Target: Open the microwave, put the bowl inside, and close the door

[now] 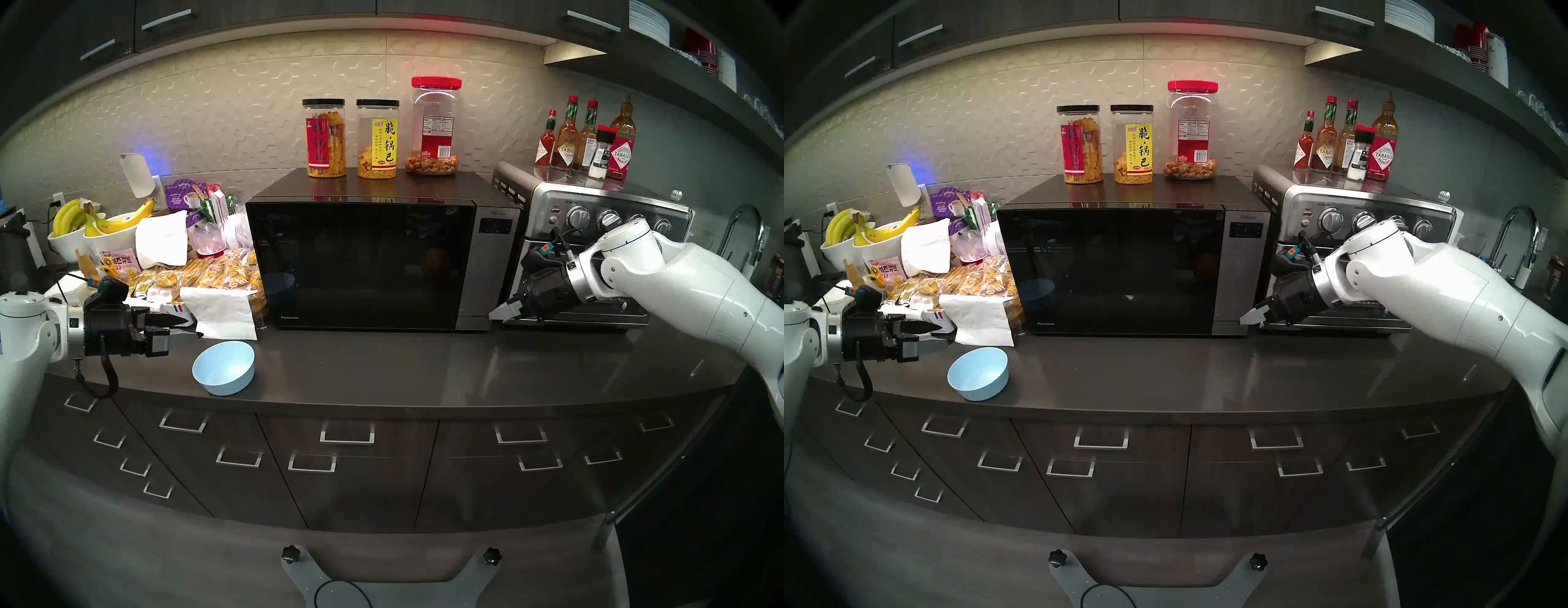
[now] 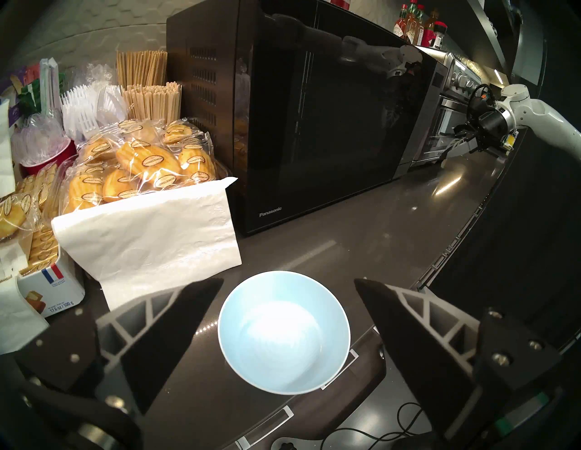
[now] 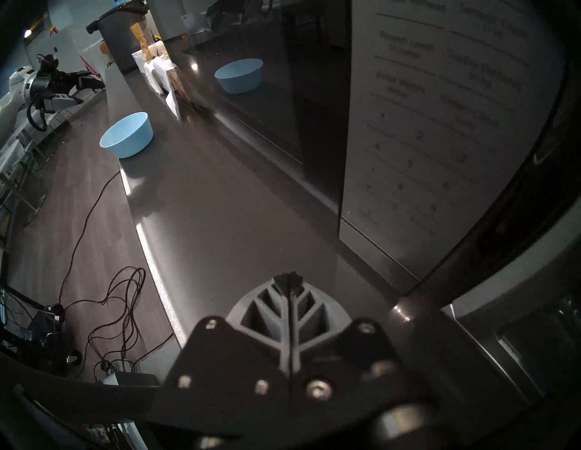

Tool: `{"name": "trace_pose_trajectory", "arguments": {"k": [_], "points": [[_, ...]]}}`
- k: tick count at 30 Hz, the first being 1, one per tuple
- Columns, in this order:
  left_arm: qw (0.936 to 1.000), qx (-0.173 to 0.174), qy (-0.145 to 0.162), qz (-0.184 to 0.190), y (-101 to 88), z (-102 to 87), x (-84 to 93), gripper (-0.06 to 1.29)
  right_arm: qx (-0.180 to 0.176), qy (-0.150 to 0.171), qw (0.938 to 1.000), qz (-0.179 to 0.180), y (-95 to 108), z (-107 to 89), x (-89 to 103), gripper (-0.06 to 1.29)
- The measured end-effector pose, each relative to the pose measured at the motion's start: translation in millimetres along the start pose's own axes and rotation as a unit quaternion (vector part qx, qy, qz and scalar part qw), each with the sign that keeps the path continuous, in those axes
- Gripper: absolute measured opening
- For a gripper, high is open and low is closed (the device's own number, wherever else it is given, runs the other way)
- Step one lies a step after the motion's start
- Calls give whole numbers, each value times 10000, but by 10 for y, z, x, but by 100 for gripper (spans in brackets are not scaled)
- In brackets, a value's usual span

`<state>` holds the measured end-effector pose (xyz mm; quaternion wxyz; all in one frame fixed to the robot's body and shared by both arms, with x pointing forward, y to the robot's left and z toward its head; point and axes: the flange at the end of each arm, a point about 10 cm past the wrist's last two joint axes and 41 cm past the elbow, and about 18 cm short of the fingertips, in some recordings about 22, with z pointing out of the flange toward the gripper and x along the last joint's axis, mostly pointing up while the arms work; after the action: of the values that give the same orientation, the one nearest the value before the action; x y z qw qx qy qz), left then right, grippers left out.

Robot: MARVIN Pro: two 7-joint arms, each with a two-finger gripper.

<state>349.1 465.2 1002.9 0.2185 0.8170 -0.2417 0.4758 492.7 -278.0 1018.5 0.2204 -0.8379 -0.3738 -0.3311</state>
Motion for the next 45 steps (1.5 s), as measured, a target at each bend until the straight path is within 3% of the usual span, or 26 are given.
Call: {"name": "trace_pose_trajectory", "arguments": {"k": [20,34,45], "points": [[10000,2,0,1,0,-1,0,119,-260,-228,9992,219,132,192,-45,-3],[10000,3,0,1,-1,-1,1,119,-372,-206,9990,160,97,320,-118,-3],[10000,4,1,1,-1,-1,1,119,-514,-188,9979,335,119,392,-212,-3]]}}
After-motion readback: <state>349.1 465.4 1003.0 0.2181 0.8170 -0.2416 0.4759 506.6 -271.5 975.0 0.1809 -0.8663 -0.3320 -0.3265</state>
